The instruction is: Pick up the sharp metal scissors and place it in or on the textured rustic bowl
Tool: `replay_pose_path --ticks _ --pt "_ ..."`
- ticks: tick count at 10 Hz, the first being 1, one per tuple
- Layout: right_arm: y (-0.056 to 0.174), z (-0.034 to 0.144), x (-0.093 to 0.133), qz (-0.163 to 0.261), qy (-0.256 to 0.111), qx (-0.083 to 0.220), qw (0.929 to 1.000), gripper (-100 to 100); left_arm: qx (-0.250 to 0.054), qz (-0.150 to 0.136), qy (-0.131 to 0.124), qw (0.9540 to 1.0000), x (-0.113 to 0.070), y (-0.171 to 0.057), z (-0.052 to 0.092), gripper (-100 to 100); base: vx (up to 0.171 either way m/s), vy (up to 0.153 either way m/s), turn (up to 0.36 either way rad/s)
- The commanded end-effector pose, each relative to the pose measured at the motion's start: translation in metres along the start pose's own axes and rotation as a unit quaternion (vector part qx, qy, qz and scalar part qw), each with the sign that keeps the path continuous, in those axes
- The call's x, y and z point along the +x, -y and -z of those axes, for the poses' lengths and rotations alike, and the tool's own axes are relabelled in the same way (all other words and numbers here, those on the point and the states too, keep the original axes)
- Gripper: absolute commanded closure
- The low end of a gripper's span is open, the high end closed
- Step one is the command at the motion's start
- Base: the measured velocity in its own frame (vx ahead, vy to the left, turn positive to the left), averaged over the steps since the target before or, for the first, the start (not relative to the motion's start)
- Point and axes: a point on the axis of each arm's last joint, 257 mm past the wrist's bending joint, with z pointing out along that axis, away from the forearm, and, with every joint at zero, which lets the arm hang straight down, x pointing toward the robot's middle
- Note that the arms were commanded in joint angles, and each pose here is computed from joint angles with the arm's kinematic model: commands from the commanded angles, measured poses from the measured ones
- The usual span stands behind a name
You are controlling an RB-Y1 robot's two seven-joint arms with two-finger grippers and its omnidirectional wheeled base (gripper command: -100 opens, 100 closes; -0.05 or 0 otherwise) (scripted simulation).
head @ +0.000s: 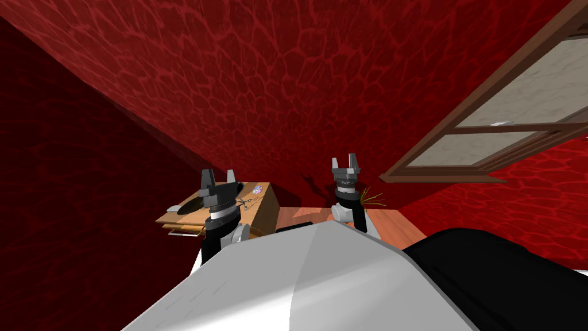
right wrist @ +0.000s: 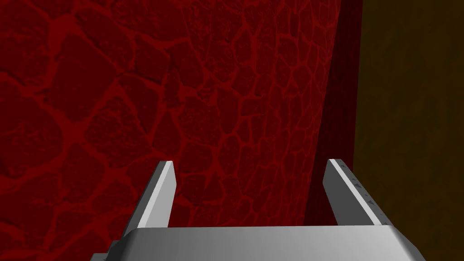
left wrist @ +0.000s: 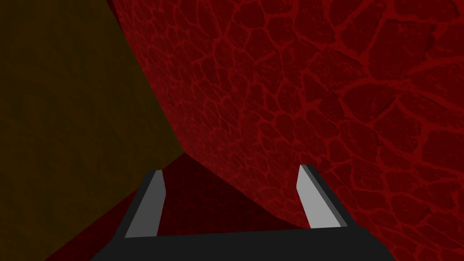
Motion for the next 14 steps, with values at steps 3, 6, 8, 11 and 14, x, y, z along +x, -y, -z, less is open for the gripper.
replay_pose_path --ticks 3,6,8,11,14 --pt "0.0 0.0 0.0 0.0 0.0 0.0 1.0 0 -0.03 -0.05 -0.033 0.9977 -0.003 -0.02 0.012 -100 -0.046 -0.006 0.075" --pt "0.0 0.0 0.0 0.0 0.0 0.0 1.0 0 -0.062 -0.098 -0.06 0.9915 -0.008 -0.042 0.024 -100 -0.067 -0.008 0.065" --pt "0.0 0.0 0.0 0.0 0.0 0.0 1.0 0 -0.086 -0.135 -0.081 0.9837 -0.013 -0.06 0.036 -100 -0.058 0.001 0.066" --pt "0.0 0.0 0.0 0.0 0.0 0.0 1.0 0 -0.127 -0.195 -0.119 0.9652 -0.023 -0.091 0.056 -100 -0.049 -0.001 0.05" --pt "0.0 0.0 0.0 0.0 0.0 0.0 1.0 0 -0.168 -0.256 -0.162 0.9382 -0.036 -0.124 0.081 -100 -0.042 0.003 0.033"
